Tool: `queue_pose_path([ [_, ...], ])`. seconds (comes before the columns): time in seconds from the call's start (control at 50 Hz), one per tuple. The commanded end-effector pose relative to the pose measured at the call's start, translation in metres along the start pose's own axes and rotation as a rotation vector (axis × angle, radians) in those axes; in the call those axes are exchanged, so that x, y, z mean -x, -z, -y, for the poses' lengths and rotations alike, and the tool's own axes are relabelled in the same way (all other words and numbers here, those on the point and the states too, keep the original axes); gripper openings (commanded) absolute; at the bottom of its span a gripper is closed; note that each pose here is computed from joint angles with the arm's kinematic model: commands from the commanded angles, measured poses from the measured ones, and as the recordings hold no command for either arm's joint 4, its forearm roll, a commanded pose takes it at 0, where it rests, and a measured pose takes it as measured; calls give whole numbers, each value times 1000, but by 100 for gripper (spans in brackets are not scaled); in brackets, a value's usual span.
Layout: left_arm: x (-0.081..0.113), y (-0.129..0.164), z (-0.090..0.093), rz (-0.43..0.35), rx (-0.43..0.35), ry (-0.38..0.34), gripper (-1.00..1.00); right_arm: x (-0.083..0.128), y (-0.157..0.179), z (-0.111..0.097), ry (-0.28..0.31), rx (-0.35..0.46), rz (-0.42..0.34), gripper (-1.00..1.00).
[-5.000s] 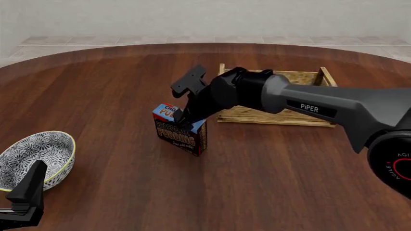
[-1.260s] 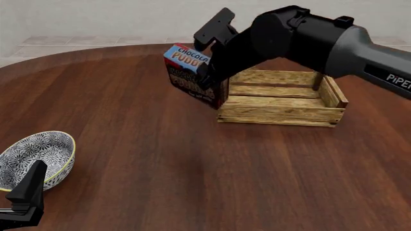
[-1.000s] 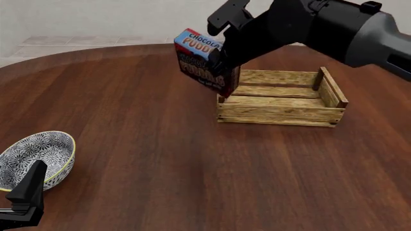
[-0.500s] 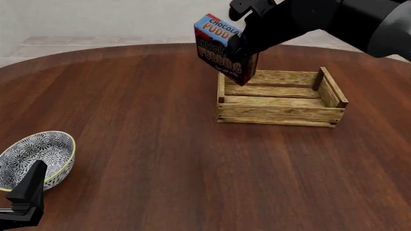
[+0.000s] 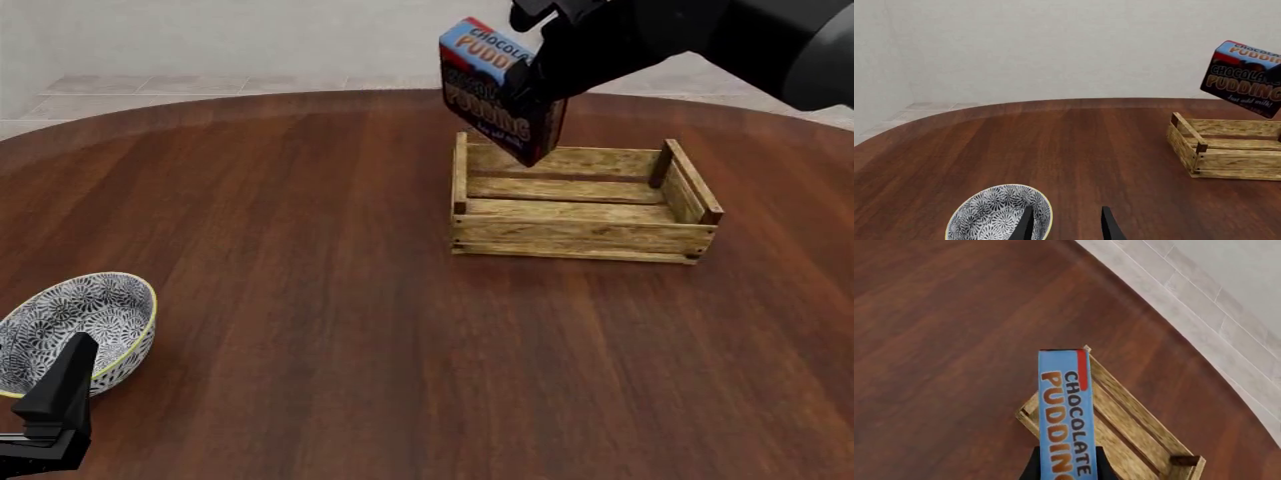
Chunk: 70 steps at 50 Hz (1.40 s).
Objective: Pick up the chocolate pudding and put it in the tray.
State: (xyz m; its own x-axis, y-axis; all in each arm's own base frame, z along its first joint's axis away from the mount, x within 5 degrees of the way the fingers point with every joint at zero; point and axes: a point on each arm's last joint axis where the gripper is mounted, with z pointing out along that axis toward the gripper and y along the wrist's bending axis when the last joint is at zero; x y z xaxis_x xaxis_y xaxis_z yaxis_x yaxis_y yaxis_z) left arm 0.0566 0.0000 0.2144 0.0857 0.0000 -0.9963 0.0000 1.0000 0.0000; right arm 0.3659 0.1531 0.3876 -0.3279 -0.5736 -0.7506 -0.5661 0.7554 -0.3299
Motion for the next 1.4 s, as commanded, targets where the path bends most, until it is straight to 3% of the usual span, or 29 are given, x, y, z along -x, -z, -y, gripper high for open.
queue_pose_path([
  [0.02,0,0,0,0,0,0,100,-4,-1,11,-34,-25,-5,-100],
  [0.62,0,0,0,0,0,0,100,-23,-18,41,-80,-86,-36,-100],
  [1.4,0,0,0,0,0,0,100,-40,-40,57,-132,-117,-62,-100],
])
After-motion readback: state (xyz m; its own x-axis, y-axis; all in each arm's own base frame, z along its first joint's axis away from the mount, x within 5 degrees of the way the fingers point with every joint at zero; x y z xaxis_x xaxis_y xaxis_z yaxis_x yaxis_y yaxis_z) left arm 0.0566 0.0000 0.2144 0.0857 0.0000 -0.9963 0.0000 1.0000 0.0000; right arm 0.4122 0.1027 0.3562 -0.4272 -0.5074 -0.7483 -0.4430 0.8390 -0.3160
